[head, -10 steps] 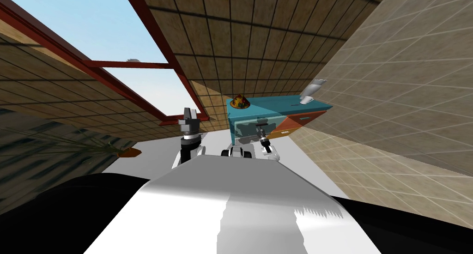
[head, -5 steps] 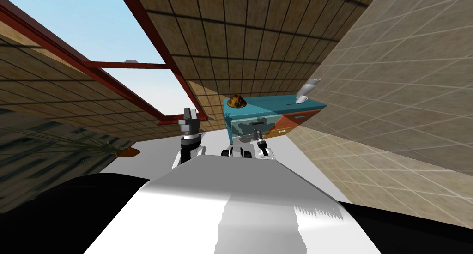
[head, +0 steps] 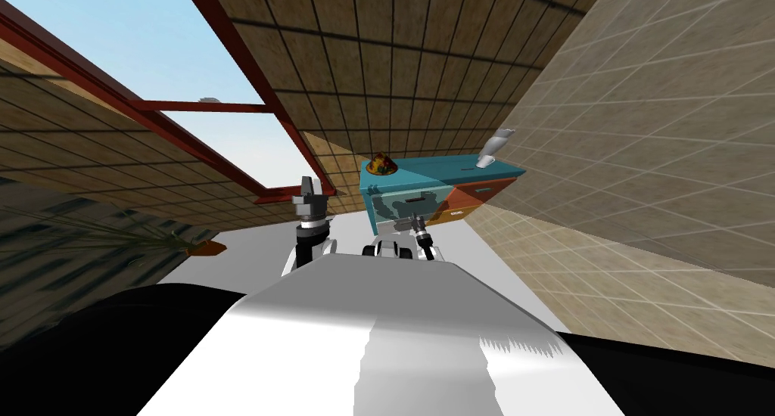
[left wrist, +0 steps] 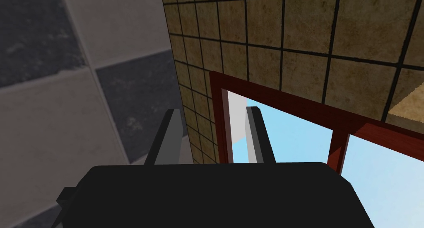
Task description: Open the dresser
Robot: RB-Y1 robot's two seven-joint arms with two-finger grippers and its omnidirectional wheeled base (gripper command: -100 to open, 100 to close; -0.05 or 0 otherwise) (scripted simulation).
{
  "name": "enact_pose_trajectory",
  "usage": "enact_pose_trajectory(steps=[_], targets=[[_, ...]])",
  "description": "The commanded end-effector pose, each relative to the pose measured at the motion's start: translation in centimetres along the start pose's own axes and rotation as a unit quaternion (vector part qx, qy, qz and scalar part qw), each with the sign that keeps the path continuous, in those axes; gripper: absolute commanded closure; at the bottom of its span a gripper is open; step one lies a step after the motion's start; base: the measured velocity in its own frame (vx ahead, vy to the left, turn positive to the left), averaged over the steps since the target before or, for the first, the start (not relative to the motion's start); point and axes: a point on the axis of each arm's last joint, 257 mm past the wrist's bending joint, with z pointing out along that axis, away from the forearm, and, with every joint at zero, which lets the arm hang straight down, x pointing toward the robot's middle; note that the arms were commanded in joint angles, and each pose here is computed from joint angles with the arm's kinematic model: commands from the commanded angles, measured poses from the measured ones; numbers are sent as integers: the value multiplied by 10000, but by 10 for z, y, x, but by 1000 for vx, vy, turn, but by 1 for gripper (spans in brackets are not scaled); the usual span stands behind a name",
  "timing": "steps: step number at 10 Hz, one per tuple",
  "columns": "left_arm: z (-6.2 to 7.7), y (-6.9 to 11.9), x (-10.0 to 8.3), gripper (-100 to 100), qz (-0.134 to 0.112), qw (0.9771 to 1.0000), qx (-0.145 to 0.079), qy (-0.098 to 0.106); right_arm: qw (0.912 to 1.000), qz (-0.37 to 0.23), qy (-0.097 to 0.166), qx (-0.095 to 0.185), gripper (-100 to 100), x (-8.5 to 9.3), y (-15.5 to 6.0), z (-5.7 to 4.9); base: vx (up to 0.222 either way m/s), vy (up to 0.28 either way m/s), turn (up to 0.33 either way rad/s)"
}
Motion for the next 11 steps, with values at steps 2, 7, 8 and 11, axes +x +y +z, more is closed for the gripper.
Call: enact_pose_trajectory(steps=[2, 7, 8, 11], targets=[[0, 0, 0, 0, -1, 10000, 0, -1, 9992, -367, -79, -136, -100, 22, -2, -7, 3, -2, 2], [0, 0, 0, 0, -1, 10000, 0, -1, 9958, -839, -168, -324, -100, 55, -8, -14, 18, 9, 4], [0, 0, 0, 0, -1, 10000, 0, -1, 9969, -729, -103, -274, -100, 49, -11, -4, 86, 32, 27], [0, 0, 0, 0, -1, 10000, 0, -1, 9972, -706, -42, -231, -100, 48, -18, 8, 124, 52, 27]])
